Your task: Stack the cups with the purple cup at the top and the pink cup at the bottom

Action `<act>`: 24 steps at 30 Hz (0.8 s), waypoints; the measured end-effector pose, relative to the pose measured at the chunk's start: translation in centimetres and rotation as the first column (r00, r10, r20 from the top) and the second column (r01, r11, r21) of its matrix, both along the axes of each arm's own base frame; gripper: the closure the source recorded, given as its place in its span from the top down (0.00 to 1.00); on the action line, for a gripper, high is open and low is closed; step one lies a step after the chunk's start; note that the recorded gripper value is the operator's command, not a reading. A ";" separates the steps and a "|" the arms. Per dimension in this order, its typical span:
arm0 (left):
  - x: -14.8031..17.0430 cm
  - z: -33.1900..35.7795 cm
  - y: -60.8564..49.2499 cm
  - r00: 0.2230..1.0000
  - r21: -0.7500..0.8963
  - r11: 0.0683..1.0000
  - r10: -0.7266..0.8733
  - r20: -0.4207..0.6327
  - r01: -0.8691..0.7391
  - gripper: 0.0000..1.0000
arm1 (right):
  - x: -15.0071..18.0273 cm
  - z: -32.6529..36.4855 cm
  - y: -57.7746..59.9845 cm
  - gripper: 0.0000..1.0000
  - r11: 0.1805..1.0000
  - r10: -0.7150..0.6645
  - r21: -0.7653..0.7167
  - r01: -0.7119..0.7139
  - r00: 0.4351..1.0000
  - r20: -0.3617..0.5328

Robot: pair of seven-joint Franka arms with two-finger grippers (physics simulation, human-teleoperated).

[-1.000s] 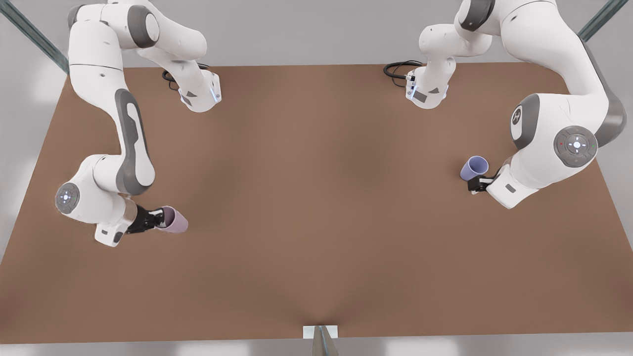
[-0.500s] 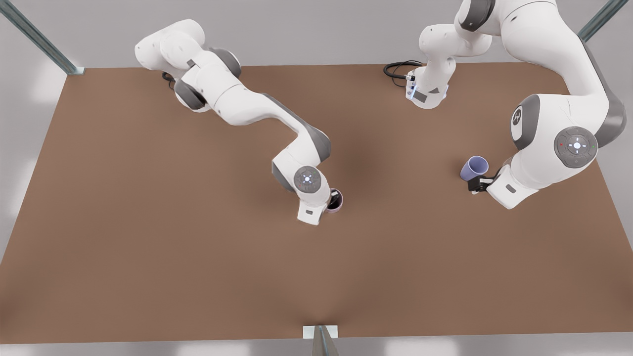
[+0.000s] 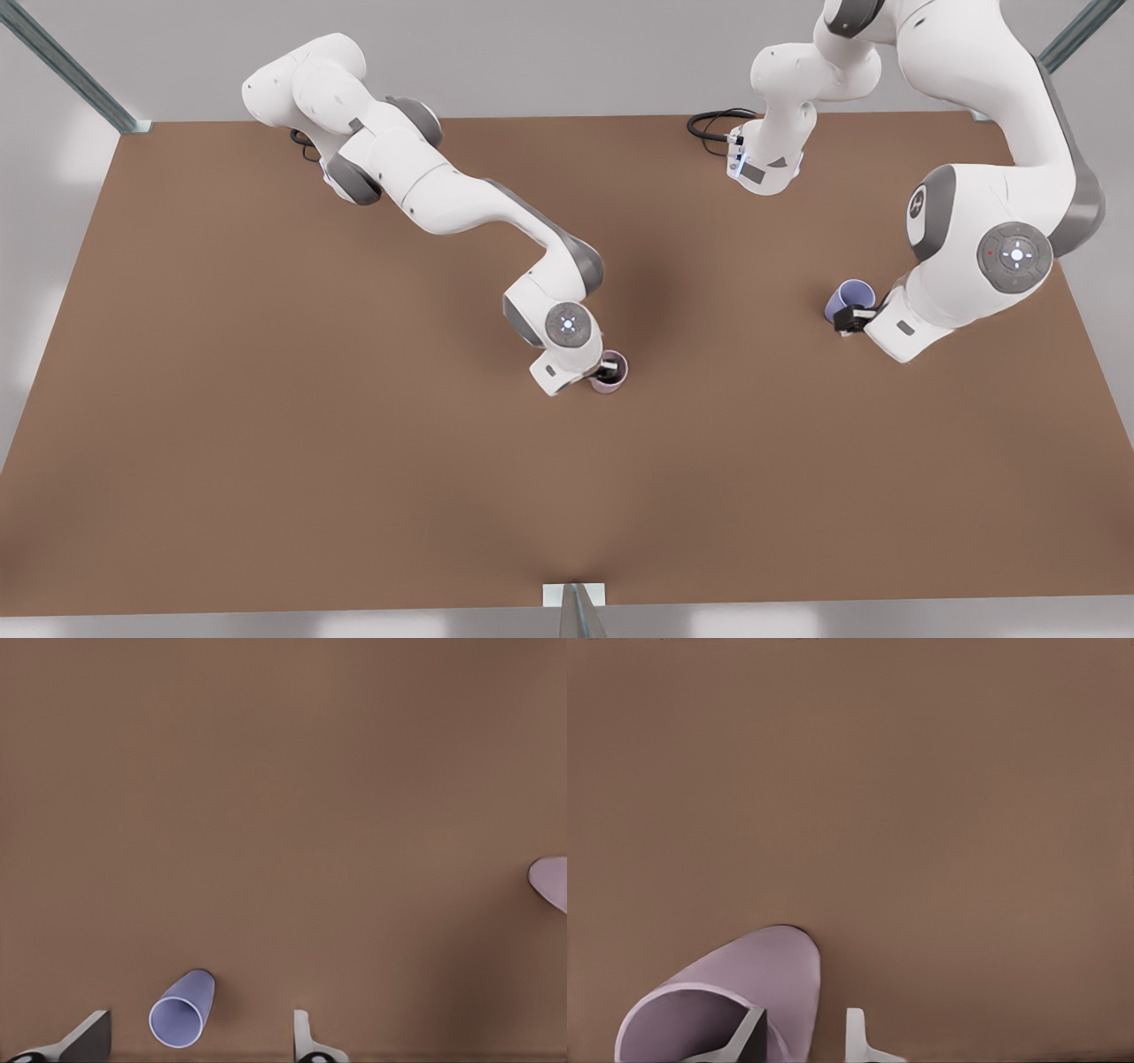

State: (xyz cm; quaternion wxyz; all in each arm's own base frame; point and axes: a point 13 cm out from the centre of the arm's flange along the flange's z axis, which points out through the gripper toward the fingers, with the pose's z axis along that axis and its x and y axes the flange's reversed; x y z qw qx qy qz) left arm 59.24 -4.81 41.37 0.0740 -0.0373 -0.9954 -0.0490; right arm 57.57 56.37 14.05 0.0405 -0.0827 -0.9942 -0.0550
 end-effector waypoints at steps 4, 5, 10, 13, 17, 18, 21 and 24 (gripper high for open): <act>-5.5 -3.1 1.6 1.000 0.009 1.000 0.017 -0.025 -0.017 1.00 | 0.0 0.2 0.0 0.48 0.996 -0.092 -0.004 0.092 0.996 -0.010; -6.7 -3.8 2.1 0.999 0.003 1.000 0.027 -0.023 -0.027 1.00 | 0.0 0.4 0.1 0.49 0.994 -0.111 -0.005 0.111 0.994 -0.012; -13.1 -9.4 4.6 0.995 -0.017 0.995 0.101 -0.025 -0.102 1.00 | 0.1 4.1 -1.0 0.59 0.980 -0.201 -0.004 0.201 0.980 -0.017; -15.1 -13.9 5.7 0.988 -0.030 0.988 0.154 -0.021 -0.154 1.00 | 1.8 13.4 -12.4 1.00 0.948 -0.317 -0.026 0.317 0.948 0.013; -15.5 -18.3 7.3 0.971 -0.061 0.969 0.241 0.004 -0.240 1.00 | 4.4 19.5 -33.6 1.00 0.876 -0.476 -0.051 0.480 0.876 0.074; -15.5 -19.2 7.9 0.965 -0.065 0.963 0.262 0.009 -0.261 1.00 | 5.2 20.9 -38.2 1.00 0.862 -0.500 -0.045 0.505 0.861 0.092; -15.7 -21.4 8.5 0.955 -0.072 0.953 0.297 0.027 -0.294 1.00 | 6.1 25.2 -49.5 1.00 0.844 -0.520 -0.057 0.533 0.841 0.151; -15.1 -23.1 8.5 0.950 -0.073 0.949 0.309 0.048 -0.305 1.00 | 5.5 27.7 -58.0 1.00 0.848 -0.501 -0.103 0.519 0.850 0.160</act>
